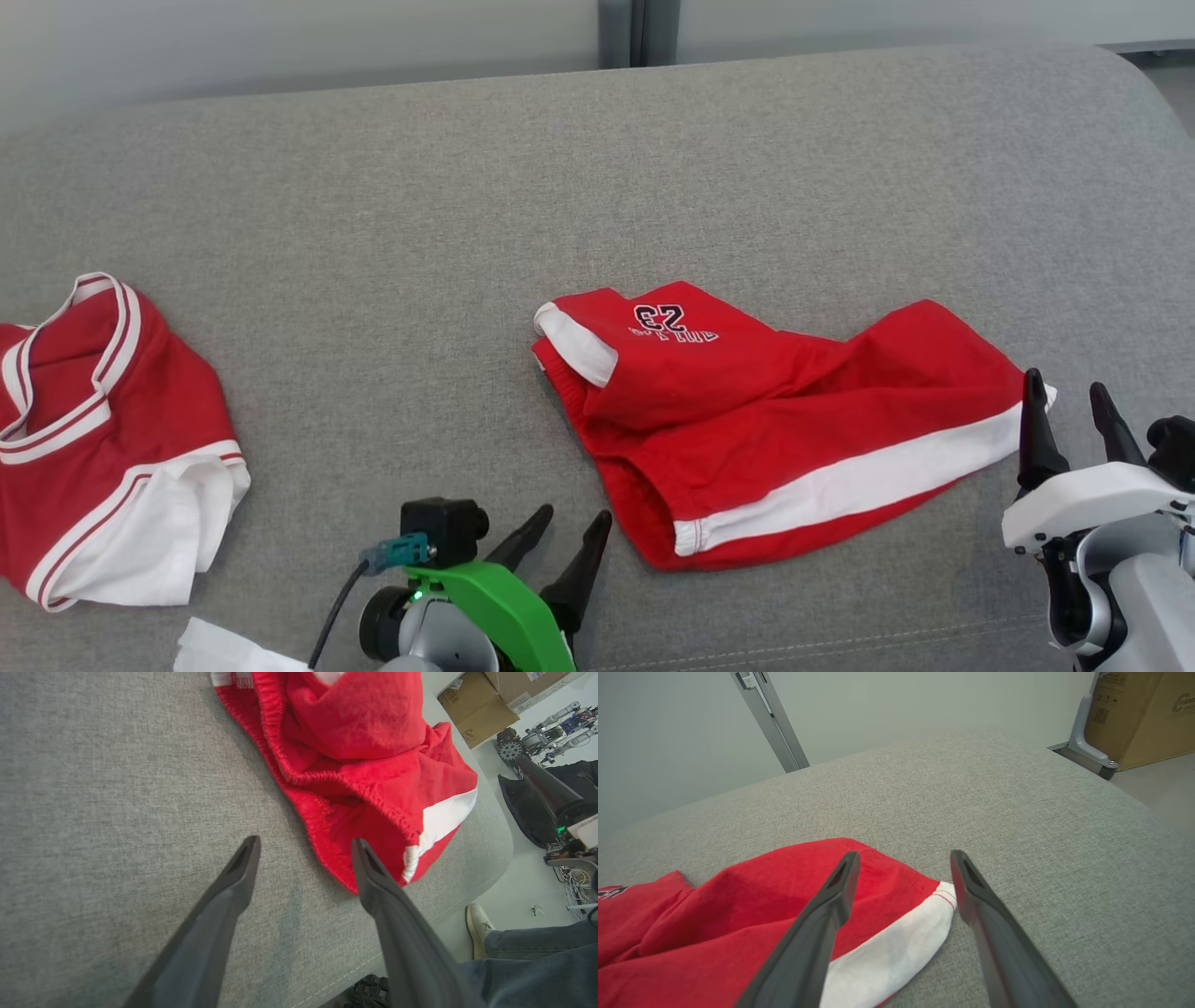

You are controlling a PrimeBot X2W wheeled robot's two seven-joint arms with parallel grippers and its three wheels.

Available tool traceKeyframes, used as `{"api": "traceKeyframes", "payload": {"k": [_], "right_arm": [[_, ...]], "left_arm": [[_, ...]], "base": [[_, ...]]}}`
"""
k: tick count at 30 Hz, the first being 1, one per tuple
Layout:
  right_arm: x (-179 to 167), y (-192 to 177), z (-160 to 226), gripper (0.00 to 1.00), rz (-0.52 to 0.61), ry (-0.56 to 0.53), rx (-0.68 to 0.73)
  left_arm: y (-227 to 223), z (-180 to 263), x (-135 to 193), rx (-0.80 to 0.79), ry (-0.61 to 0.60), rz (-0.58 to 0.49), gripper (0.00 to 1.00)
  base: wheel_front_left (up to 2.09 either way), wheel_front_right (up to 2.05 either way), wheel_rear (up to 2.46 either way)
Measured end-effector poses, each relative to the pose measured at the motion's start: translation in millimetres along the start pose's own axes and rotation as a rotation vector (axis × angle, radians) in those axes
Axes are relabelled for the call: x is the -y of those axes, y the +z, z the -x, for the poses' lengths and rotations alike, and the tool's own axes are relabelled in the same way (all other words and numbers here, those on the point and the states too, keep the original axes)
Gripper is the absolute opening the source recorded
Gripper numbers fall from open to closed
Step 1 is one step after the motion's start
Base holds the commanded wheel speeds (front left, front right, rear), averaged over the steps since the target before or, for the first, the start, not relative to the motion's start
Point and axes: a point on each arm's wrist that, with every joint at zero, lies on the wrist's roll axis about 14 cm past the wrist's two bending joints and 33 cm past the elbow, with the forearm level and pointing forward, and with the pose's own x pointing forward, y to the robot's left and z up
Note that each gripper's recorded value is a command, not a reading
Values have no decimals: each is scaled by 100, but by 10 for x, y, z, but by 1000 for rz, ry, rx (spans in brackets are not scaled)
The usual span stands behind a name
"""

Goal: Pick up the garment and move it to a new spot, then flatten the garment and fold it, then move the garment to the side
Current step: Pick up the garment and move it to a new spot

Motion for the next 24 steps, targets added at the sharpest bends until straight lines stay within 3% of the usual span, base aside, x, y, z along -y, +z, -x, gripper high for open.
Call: {"api": "traceKeyframes", "payload": {"k": [17,24], "right_arm": [[87,2,81,100,-54,-66,15],[155,-27,119,100,-67,-100,11]], "left_arm": [[189,-432,-33,-43,-6,12,100],[61,-563,-124,-115,21,-7,100]], "base": [[0,0,0],[0,0,0]]}}
